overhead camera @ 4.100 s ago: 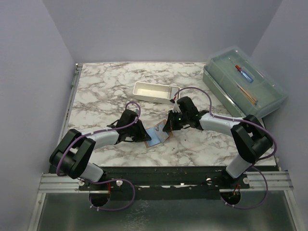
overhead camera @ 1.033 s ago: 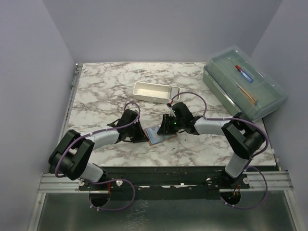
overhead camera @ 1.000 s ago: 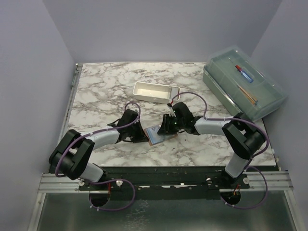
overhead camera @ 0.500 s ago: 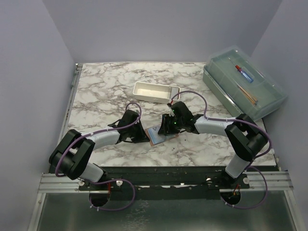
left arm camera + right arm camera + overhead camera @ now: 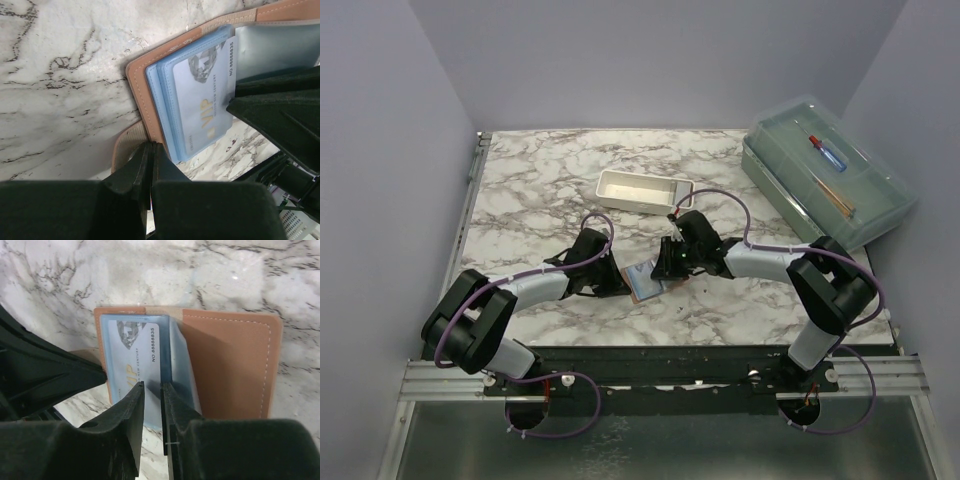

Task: Put the credit cards into the card holder
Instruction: Insert the credit card into the card holder.

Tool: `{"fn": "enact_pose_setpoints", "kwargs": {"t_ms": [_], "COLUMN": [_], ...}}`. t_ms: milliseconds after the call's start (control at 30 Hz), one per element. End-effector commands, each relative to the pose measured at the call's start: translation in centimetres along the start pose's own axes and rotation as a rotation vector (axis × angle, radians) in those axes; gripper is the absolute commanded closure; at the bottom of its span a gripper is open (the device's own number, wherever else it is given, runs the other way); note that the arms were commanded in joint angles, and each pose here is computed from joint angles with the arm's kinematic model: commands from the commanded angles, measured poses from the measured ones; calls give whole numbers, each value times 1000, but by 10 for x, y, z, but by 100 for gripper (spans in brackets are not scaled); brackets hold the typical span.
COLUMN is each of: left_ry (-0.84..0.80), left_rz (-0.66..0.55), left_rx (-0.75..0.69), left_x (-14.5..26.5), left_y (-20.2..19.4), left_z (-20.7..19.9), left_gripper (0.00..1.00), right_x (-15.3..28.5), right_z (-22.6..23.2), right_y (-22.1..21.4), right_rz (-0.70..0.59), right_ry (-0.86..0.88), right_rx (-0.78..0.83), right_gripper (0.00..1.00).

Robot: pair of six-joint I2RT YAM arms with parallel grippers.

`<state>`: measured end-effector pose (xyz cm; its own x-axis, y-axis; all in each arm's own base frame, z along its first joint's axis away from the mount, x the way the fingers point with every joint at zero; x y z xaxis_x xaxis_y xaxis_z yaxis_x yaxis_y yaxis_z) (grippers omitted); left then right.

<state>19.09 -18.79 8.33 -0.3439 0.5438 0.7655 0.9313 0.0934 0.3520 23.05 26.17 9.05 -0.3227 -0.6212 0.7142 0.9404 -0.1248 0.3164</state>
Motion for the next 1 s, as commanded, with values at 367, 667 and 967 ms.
{"fn": "enact_pose_setpoints", "kwargs": {"t_ms": [367, 667, 967], "left_ry": [3, -7, -17], "left_rz": [-6, 4, 11], "left_rx": [-18, -29, -28], "left_x": [0, 1, 1], "left_y": [-4, -7, -6], "left_z": [1, 2, 0], "left_gripper": [98, 98, 98], "right_x": [8, -5, -3], "right_z": [-2, 8, 14], "right_y": [-4, -11, -10], "right_rz": [-7, 32, 5], "right_ry": [-73, -10, 44], "right_rx": [24, 19, 1], "right_gripper": [67, 63, 74]}}
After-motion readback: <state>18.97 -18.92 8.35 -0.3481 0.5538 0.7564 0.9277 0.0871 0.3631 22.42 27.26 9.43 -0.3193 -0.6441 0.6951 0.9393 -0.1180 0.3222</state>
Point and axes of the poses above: each gripper's point midway between its finger pads, its own x axis back along the fingers, its own z axis along the line the jaws close on, y = z × x, the point moved 8 cm from there along x, back along the fingers, and after that the axes turned 12 degrees about -x, right-handed, at the moved point
